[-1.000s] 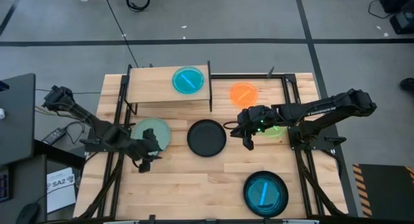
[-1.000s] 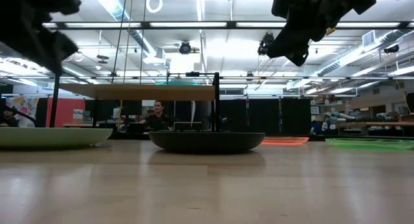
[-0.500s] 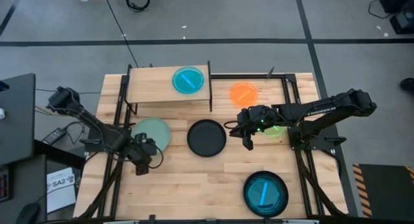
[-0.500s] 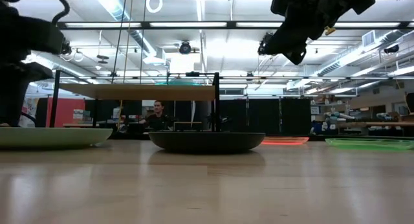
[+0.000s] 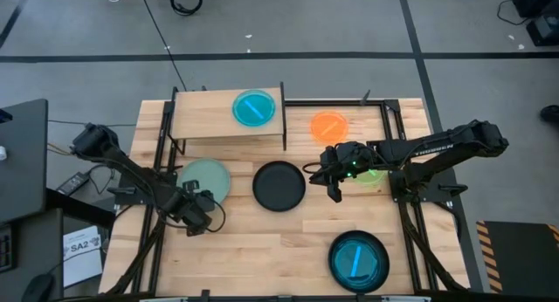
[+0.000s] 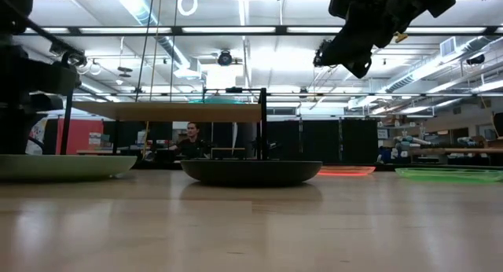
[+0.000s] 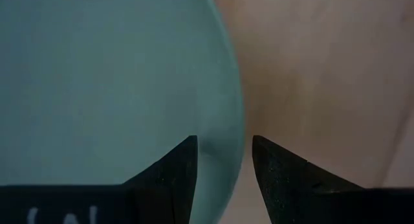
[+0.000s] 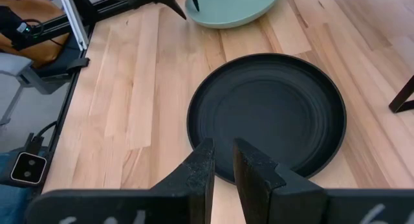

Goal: Place and stack plates onto a shelf
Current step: Put the light blue plate on the shelf

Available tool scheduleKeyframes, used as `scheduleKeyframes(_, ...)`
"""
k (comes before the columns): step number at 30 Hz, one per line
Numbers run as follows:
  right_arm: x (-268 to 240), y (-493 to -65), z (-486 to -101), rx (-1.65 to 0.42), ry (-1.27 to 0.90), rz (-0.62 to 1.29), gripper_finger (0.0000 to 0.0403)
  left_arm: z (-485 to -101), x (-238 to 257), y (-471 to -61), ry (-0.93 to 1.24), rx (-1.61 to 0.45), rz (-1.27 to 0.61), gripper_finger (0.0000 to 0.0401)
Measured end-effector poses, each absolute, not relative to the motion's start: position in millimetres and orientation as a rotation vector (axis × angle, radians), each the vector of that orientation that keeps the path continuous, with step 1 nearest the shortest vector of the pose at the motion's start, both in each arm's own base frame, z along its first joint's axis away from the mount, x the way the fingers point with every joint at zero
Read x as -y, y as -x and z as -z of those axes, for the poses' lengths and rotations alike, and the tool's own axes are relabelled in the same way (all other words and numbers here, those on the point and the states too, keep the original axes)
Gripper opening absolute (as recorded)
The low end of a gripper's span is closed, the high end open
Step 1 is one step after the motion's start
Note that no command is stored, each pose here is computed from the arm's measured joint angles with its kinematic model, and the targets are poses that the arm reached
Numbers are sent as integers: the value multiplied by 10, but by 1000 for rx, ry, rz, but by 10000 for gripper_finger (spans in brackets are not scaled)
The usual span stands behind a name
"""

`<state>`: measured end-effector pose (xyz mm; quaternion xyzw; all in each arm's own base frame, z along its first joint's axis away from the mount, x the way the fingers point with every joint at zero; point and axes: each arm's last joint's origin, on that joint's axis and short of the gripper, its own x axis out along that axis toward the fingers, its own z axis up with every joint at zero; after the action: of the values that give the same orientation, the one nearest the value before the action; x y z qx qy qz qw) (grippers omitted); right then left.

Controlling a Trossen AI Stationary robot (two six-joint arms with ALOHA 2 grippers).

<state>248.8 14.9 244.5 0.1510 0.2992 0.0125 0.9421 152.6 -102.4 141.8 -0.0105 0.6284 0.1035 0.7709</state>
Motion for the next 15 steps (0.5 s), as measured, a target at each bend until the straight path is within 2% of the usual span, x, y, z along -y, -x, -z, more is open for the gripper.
scheduleKeyframes(5,-149,-2488,-2445,-610,-308,-26,62,-1361,1032,-1538,20,-1383,-253,149)
scheduleKeyframes(15,-149,-2488,-2445,-611,-308,-25,62,-1356,1030,-1539,9,-1383,-261,85)
